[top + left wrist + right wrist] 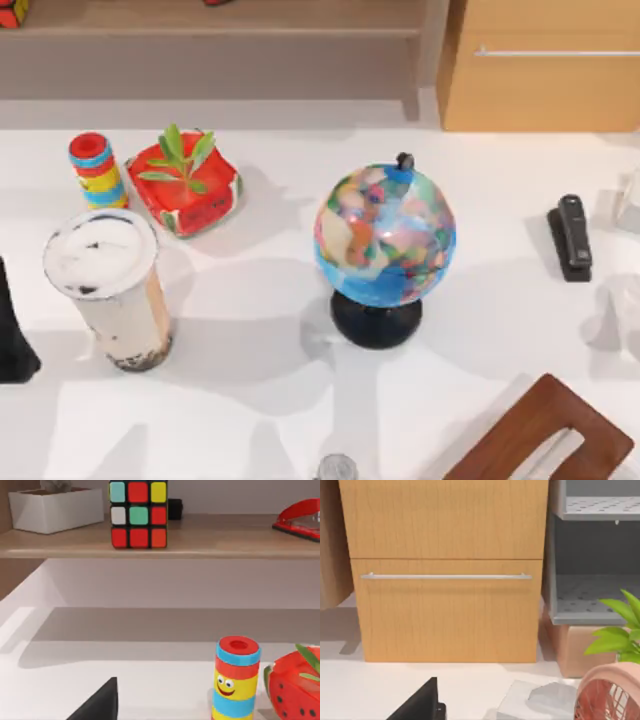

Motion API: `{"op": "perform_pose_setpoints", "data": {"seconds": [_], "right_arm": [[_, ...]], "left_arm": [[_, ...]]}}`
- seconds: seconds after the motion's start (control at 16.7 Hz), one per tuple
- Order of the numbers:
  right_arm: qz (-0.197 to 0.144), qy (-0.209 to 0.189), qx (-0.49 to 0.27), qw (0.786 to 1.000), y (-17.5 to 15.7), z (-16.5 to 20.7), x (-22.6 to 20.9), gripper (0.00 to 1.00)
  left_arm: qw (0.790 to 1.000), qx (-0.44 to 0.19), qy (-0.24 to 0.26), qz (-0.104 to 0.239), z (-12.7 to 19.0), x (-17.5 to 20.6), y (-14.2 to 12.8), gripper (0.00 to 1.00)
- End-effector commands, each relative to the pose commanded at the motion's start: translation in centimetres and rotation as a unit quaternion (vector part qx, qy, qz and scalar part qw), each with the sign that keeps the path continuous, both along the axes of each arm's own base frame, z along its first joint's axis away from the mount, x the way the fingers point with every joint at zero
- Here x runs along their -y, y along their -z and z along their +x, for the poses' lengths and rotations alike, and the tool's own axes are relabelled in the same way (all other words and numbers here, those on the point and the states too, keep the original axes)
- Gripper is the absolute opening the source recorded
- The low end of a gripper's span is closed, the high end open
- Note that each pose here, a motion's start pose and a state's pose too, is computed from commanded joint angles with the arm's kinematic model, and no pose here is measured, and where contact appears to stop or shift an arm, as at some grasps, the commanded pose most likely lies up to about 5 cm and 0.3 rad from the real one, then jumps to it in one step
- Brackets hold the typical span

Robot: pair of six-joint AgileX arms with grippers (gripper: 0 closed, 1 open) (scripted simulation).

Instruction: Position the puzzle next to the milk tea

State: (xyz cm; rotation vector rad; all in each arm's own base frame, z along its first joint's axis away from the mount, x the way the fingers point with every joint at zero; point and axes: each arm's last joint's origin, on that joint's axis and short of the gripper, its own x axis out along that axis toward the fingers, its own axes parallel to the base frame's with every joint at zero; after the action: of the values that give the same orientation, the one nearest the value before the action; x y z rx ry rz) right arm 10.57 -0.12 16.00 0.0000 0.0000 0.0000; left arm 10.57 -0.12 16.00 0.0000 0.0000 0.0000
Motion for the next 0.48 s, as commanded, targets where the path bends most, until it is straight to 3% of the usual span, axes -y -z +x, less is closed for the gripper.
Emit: {"op": "perform_pose_setpoints", "data": {"seconds": [0.24,0.48], "right_arm": [[0.000,0.000,0.000,1.000,0.0,0.0,0.0,1.00],[0.000,0.000,0.000,1.000,0.0,0.0,0.0,1.00]], "left_arm": [[1.000,0.005,0.000,0.000,0.1,0.0,-0.6,1.00],[1.000,0.023,0.002,0.000,1.1,-0.2,-3.7,1.00]]}}
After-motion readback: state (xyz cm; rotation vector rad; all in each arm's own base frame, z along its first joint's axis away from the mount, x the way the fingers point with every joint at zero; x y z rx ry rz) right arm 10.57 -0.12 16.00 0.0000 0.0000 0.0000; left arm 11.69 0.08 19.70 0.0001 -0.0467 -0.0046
